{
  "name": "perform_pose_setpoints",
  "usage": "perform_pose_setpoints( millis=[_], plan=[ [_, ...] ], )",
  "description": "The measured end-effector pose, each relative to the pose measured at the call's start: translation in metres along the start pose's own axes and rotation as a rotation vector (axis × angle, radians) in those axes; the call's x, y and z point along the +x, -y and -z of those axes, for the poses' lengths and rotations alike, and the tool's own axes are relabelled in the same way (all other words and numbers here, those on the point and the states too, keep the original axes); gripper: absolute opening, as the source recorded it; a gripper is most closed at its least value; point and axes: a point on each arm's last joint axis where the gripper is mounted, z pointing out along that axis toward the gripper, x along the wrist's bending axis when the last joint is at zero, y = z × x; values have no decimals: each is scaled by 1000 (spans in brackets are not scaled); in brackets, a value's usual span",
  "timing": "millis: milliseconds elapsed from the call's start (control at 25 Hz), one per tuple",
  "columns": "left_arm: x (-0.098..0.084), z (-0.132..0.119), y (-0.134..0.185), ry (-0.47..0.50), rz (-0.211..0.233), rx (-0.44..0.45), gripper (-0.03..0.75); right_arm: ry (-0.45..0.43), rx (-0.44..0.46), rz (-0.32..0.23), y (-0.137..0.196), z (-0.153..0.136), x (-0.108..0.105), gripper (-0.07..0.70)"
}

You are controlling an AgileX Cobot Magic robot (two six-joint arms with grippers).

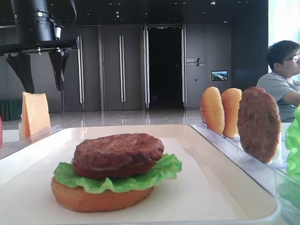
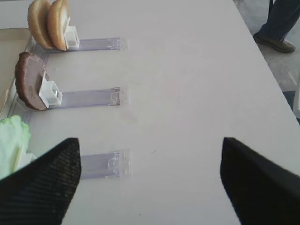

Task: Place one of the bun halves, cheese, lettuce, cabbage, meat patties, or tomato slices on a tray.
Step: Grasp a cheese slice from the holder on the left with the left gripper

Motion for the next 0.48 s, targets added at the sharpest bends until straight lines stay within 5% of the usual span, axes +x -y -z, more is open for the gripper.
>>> perform_pose_setpoints(
  millis=[480],
  plan=[
    [-4,-15,1,27,14,44,471,0,0,0,0,0,0,577]
  ],
)
